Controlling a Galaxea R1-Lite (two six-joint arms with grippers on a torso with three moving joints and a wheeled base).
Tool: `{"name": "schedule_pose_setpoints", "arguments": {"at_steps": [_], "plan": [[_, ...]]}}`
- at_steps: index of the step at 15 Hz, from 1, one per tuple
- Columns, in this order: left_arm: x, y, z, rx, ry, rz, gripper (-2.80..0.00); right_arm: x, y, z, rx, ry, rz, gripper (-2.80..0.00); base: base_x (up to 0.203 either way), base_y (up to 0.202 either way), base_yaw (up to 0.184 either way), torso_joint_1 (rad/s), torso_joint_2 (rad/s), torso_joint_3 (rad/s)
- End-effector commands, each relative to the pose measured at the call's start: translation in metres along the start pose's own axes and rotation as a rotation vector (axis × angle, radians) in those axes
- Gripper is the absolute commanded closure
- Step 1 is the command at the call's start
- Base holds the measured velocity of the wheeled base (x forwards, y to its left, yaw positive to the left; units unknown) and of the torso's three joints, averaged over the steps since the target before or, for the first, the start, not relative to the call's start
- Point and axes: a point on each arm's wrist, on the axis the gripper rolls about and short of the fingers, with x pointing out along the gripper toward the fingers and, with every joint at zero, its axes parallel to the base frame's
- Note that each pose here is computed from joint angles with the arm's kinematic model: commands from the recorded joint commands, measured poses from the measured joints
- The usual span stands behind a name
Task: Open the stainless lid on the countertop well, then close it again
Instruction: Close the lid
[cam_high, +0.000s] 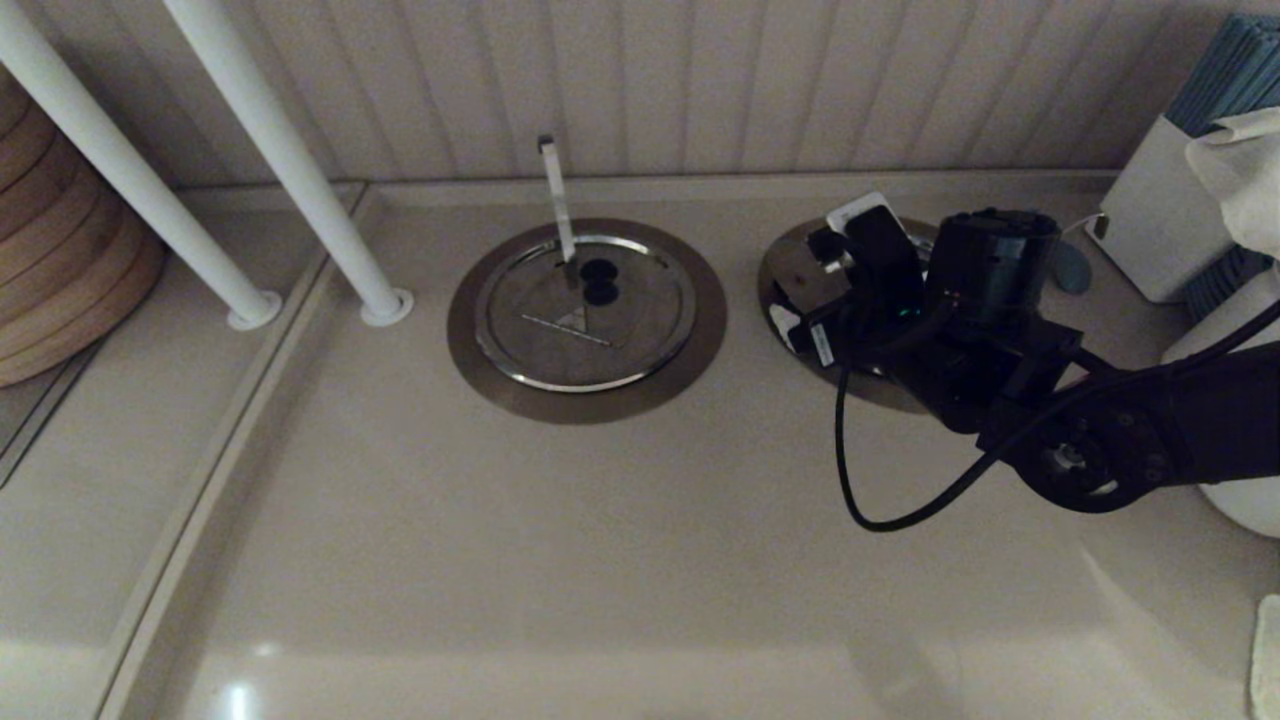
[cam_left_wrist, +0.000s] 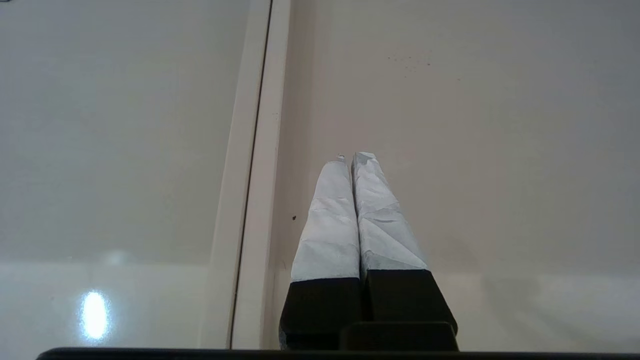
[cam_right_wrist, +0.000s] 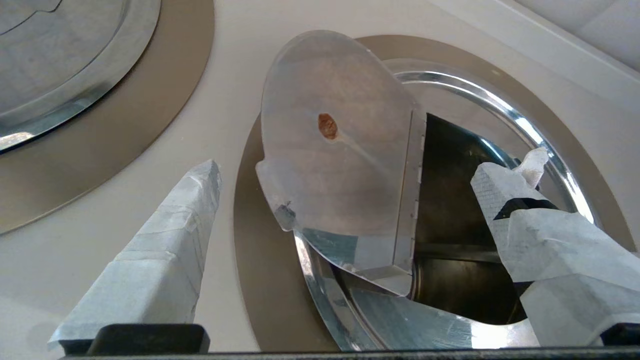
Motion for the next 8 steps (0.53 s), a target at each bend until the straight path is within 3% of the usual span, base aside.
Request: {"name": "schedule_pose_setpoints", "arguments": {"at_steps": [1,8], "plan": [[0.0,0.0,0.0,-0.001,-0.001,0.0,0.0,0.0023,-0.0025,-0.001,-0.002,0.0,-0.011,-2.8,0.0,0.0,0.0,0.0,0.0,0.0],[0.0,0.0,0.0,-0.001,-0.001,0.0,0.0,0.0056,-0.0095,0.0007,0.0,-0.007,-0.033,-2.8,0.0,0.0,0.0,0.0,0.0,0.0]]}}
